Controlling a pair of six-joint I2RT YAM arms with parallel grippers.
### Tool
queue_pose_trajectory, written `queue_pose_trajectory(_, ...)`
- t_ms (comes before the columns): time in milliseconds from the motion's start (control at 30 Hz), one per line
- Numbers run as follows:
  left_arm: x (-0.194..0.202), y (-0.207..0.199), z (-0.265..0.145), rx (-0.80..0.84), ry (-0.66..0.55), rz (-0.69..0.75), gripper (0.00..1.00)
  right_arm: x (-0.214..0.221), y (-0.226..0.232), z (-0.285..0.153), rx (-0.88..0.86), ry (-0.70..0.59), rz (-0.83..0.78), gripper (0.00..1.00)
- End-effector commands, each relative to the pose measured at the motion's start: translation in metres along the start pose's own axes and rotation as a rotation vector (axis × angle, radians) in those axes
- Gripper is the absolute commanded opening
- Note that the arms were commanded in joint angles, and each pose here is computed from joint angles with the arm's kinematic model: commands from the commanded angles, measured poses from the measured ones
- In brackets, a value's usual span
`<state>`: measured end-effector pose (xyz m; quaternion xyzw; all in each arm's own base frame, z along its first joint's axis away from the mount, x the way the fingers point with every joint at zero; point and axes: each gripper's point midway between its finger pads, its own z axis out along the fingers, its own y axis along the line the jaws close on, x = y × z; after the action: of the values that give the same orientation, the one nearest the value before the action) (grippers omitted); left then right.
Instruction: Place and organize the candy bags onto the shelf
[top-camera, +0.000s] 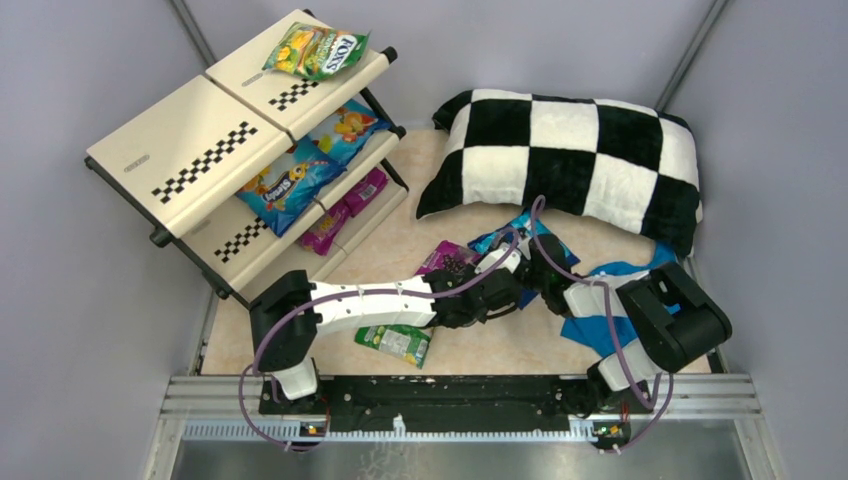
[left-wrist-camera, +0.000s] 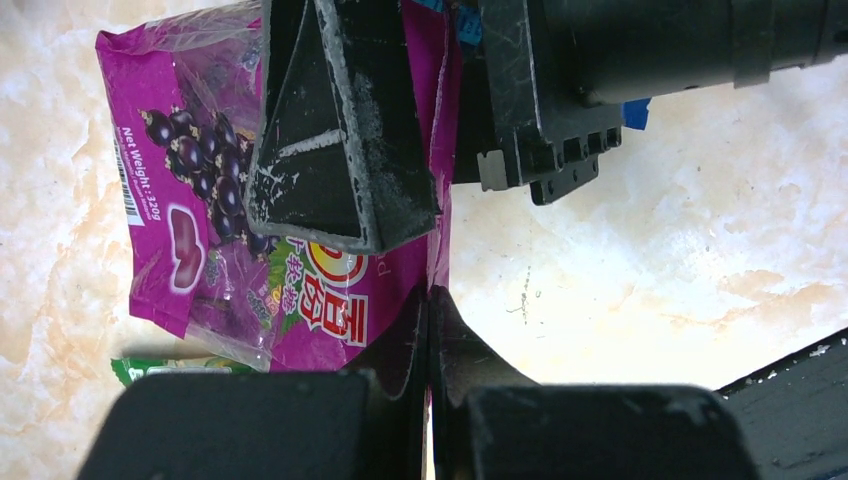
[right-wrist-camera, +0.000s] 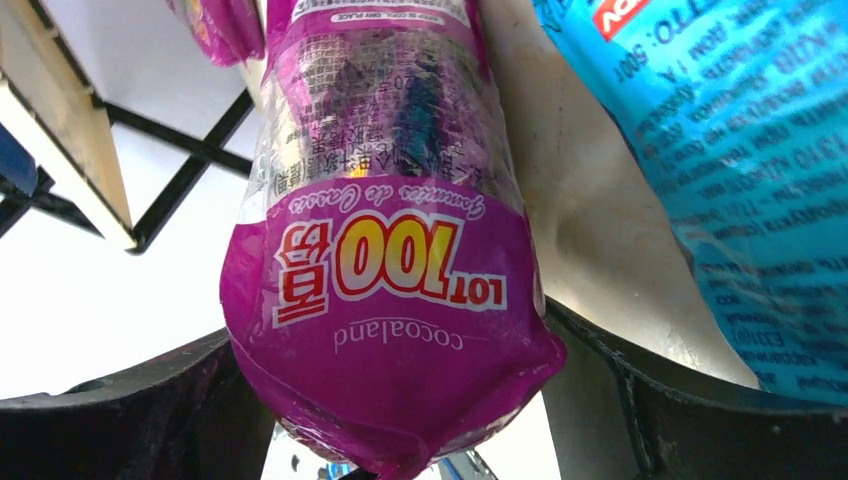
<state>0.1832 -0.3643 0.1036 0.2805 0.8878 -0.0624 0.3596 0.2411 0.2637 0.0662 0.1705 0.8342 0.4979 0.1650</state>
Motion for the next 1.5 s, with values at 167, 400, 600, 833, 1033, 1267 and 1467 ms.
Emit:
queue_pose_trajectory(167,-0.023,-0.007,-0.015,0.077,-0.077,-0.043,0.0,-0.001,0.017,-0.004,-0.129,0.109,-0.148,0.81)
queue_pose_trajectory(400,-0.02,-0.013,-0.018,0.126,-0.073,-0.069,0.08,-0.009,0.019,0.001,-0.118,0.086,-0.135,0.74)
queue_pose_trajectory(600,-0.036,-0.012,-0.041,0.183,-0.127,-0.077,0.42,-0.007,0.027,0.005,-0.165,0.033,-0.086,0.67)
queue_pose_trajectory(833,-0.101,-0.002,-0.107,0.271,-0.325,-0.047,0.83,-0.021,0.03,0.006,-0.139,-0.064,-0.089,0.51)
queue_pose_trajectory(1033,-0.195,0.027,-0.177,0.213,-0.563,0.051,0.98,-0.027,0.048,0.006,-0.188,-0.071,-0.094,0.4)
queue_pose_trajectory(1267,-0.269,0.067,-0.187,0.074,-0.772,0.138,0.99,-0.025,0.105,-0.004,-0.345,-0.043,-0.074,0.35)
queue_pose_trajectory(1467,-0.267,0.115,-0.17,0.083,-0.781,0.047,0.99,-0.01,0.16,0.006,-0.403,-0.05,-0.106,0.35)
